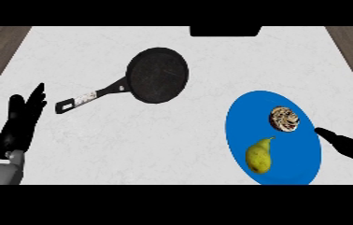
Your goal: Pick the cupcake from the plate and place it in the pan
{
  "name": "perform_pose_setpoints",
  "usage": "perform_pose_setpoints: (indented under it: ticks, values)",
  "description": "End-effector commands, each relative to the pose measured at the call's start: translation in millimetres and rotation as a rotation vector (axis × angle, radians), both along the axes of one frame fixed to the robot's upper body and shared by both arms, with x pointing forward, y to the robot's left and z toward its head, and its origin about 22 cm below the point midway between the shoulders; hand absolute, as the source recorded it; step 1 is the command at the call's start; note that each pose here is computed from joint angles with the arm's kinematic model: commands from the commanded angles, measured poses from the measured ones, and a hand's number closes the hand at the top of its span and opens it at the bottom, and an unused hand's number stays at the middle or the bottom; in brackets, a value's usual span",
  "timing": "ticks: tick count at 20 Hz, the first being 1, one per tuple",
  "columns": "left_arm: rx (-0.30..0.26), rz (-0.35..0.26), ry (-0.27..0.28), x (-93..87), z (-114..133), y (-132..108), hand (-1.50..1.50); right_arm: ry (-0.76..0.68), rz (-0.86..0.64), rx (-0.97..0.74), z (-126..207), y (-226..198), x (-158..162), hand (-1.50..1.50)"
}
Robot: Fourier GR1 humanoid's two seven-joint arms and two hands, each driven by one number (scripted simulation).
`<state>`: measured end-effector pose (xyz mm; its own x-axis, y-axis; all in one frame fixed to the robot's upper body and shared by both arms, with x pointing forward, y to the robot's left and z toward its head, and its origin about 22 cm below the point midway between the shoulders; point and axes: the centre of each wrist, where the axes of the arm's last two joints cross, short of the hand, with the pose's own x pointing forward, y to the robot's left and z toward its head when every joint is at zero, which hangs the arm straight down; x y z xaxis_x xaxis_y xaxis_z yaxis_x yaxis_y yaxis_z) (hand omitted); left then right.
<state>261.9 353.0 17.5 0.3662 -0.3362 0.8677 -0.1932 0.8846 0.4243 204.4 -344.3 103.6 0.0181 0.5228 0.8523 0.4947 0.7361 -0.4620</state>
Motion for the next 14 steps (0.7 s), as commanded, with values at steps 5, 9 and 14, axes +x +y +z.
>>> perform_pose_setpoints:
  ticks: [5, 9, 14]
  values:
    - [-0.003, -0.047, 0.002, 8.8, 4.2, -7.7, 0.00, 0.491, -0.009, -0.279, 69.6, -3.4, 16.7, -1.50]
    - [-0.016, -0.051, 0.003, 9.9, -6.4, -12.6, 0.00, 0.667, -0.023, -0.346, 85.0, 17.5, 29.8, -1.50]
    - [-0.005, -0.057, 0.001, 8.2, -10.3, -4.3, 0.00, 0.824, 0.032, -0.399, 76.3, 52.1, 56.8, -1.50]
